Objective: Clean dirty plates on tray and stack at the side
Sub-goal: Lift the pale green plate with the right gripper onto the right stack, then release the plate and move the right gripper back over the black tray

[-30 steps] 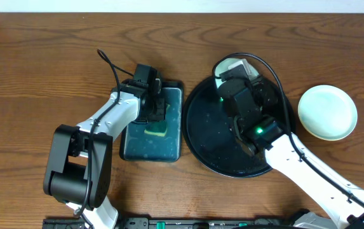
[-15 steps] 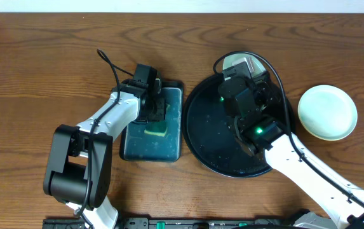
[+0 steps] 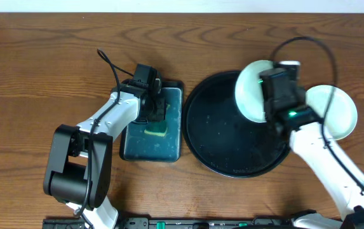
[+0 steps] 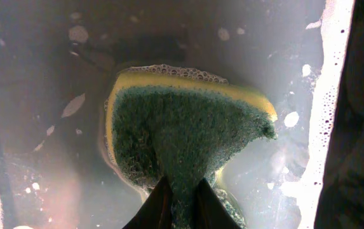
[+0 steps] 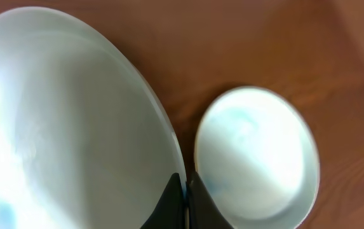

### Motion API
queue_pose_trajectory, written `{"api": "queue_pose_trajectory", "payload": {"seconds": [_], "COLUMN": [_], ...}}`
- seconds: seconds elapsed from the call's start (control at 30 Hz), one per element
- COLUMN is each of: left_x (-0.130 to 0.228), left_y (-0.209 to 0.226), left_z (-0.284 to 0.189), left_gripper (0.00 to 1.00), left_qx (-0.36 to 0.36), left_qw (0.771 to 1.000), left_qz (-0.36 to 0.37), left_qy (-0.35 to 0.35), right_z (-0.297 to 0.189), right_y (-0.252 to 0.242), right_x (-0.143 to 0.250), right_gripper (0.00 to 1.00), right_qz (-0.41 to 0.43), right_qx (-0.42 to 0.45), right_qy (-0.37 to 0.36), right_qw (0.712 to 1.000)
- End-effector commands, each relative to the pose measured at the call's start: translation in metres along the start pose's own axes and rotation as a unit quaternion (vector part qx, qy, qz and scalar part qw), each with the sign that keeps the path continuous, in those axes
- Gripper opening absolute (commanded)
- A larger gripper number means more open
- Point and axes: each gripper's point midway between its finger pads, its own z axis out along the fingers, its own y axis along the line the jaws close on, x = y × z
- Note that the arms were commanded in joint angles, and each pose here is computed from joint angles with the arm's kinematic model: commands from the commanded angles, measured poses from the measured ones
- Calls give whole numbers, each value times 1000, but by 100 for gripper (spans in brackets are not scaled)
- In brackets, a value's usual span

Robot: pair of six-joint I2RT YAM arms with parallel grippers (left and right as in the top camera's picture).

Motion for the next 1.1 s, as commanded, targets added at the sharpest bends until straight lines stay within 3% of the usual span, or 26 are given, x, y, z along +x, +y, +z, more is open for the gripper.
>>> {"api": "queue_pose_trajectory", "payload": {"seconds": [0.0, 0.43, 0.73, 0.87, 1.07], "left_x": [18, 18, 18, 18, 18], "left_y": [6, 6, 6, 6, 6], "left_z": [15, 15, 15, 15, 15], "left_gripper": [12, 12, 12, 12, 12], "left_qx": [-9, -9, -9, -9, -9], "left_qw": [999, 999, 999, 999, 999], "left_qz": [-5, -5, -5, -5, -5], "left_qy": [34, 34, 34, 34, 34], "right_z": [10, 49, 66, 75, 87], "right_y": [-20, -152, -186, -172, -133], "right_x": [0, 50, 77, 77, 85], "right_gripper": [1, 1, 2, 28, 35], "right_qz": [128, 333, 392, 397, 392], "right_qx": [-29, 52, 59, 22, -68], "right_qy": [31, 123, 153, 165, 209], "right_qw": [991, 934, 905, 903, 893]}}
